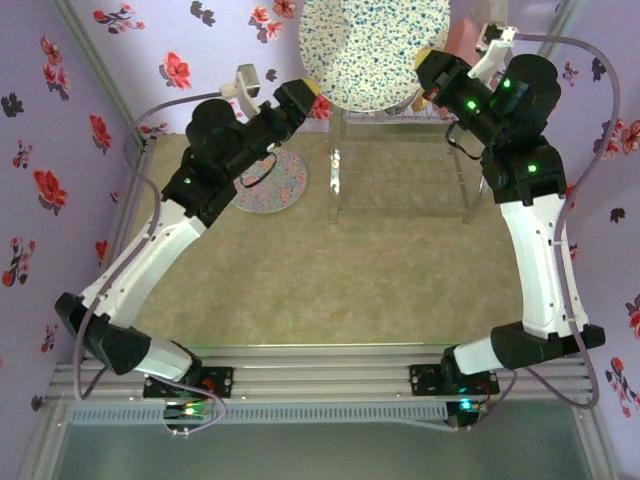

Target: Unload the plates from the dish rack

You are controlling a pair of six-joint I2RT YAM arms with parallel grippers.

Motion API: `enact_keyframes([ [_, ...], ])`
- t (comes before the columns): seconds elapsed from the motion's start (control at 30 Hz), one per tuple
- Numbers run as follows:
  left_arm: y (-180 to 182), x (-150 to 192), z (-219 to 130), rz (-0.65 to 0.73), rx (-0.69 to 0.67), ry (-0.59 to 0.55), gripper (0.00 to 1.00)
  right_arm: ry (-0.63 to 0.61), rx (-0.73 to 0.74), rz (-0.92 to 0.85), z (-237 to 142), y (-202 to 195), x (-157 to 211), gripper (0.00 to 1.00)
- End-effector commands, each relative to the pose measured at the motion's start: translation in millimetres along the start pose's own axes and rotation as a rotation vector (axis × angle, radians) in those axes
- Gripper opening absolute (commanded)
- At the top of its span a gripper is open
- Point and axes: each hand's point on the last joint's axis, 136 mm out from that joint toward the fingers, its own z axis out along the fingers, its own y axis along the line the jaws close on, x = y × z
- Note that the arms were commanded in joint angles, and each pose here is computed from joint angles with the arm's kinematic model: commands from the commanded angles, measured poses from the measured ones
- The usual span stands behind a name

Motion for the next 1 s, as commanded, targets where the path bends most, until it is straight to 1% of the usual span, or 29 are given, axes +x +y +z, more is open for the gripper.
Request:
enact_keyframes([
  [0.0,7.5,-10.8,-6.8,0.0,-0.04,-0.05,0.76,-0.066,-0.098,-0.029,-9.7,31.0,-20.7,0.0],
  [0.2,-6.9,-14.5,19.5,-0.046,0.061,-0.007,0.73,-0.019,-0.146,0.013,-1.8,36.0,-13.6,0.0],
  [0.27,-8.2,-16.4,25.4,-0.056,0.071,-0.002,0.71,-0.003,-0.159,0.034,0.7,36.9,-11.0,0.0],
  [0.33,-9.8,-18.7,29.4,-0.074,0.088,-0.004,0.66,0.008,-0.163,0.049,2.7,36.1,-8.7,0.0],
  [0.47,-13.1,-19.8,34.4,-0.098,0.113,-0.001,0.51,0.027,-0.171,0.068,4.7,35.5,-4.4,0.0],
  [0.57,-14.2,-18.8,35.2,-0.11,0.122,0.006,0.34,0.047,-0.168,0.085,8.0,32.7,-0.1,0.0],
  [0.63,-14.7,-18.1,34.7,-0.115,0.125,0.008,0.19,0.054,-0.159,0.093,8.9,30.3,1.7,0.0],
  [0.73,-16.0,-17.6,33.6,-0.12,0.129,0.013,0.06,0.063,-0.154,0.099,10.8,28.2,4.2,0.0],
  [0.8,-17.6,-17.6,33.4,-0.127,0.136,0.015,0.0,0.068,-0.155,0.103,11.8,27.8,5.2,0.0],
  [0.9,-25.1,-18.0,32.9,-0.134,0.169,0.024,0.0,0.076,-0.152,0.106,12.6,27.0,6.2,0.0],
  [0.93,-28.5,-18.8,32.5,-0.134,0.185,0.027,0.0,0.076,-0.15,0.104,12.4,26.9,6.5,0.03],
  [0.97,-31.2,-19.5,32.2,-0.136,0.199,0.029,0.0,0.073,-0.149,0.101,11.7,27.2,5.7,0.12],
])
